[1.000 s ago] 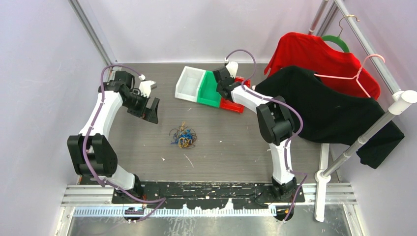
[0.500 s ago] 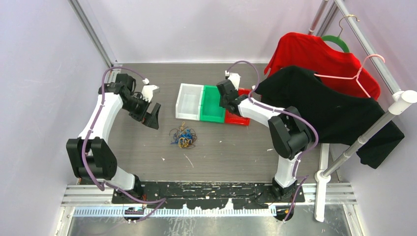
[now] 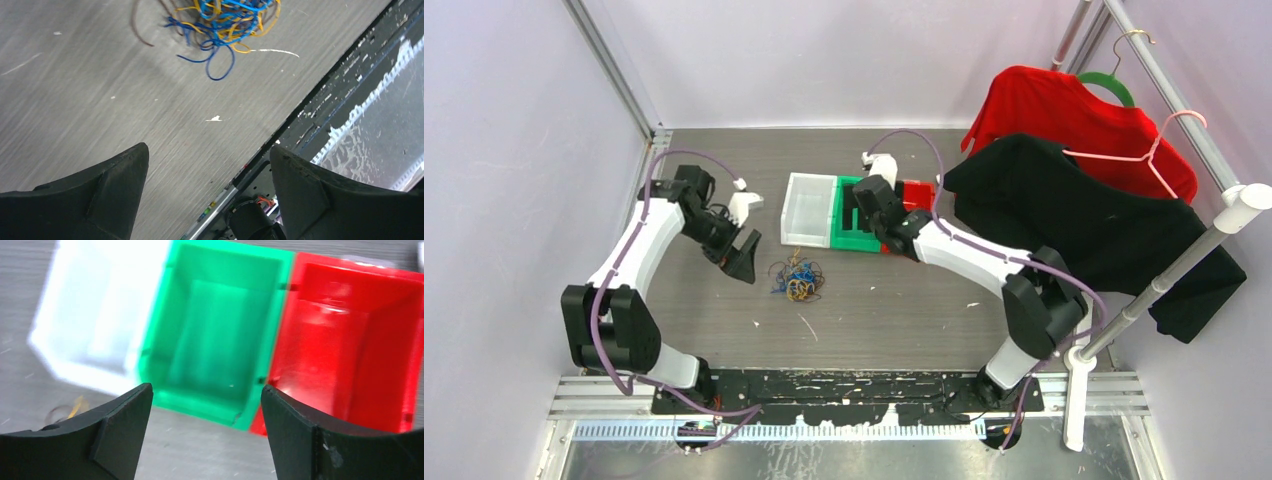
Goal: Untangle the cables
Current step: Move the bin to the center of the board.
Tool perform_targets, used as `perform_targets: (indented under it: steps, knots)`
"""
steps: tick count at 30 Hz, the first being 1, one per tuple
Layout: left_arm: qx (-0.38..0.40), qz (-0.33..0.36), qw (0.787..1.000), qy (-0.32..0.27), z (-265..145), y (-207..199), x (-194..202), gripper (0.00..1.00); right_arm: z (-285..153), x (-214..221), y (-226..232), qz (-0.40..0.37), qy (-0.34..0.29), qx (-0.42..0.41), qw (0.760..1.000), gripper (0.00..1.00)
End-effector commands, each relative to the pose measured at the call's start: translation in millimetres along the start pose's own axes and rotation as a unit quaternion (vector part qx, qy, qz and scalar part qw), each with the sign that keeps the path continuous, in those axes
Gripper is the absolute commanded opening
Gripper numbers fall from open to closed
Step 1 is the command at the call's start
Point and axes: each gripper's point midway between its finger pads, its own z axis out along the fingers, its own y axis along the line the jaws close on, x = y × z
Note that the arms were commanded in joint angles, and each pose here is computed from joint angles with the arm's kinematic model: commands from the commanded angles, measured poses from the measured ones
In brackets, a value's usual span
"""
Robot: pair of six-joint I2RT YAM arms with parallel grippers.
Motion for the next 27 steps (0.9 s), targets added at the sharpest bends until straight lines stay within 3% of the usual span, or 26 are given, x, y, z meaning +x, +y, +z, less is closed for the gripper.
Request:
perform_targets:
  steps: [1,4,7,11,16,22,27]
  knots:
    - [0.025,0.057,0.998,-0.007,20,-24,0,0.89,-43,-8,37,0.022,-0.025,-0.070,0.997,0.84]
    - [0.006,0.100,0.995,0.017,42,-28,5,0.88,-57,0,32,0.049,-0.021,-0.080,0.995,0.81]
    - [-0.011,0.138,0.989,0.044,58,-27,6,0.80,-71,6,17,0.055,-0.023,-0.070,0.996,0.81]
    - [-0.017,0.156,0.985,0.070,75,-21,1,0.68,-85,13,-5,0.060,-0.022,-0.045,0.997,1.00]
    - [-0.018,0.161,0.983,0.081,95,-14,-4,0.55,-98,9,-47,0.130,-0.052,0.043,0.989,1.00]
    - [-0.028,0.175,0.982,0.066,107,-11,-6,0.50,-100,19,-24,0.108,-0.018,-0.047,0.993,1.00]
    - [-0.030,0.186,0.981,0.035,110,-14,-13,0.40,-99,19,-12,0.105,-0.008,-0.073,0.992,0.90]
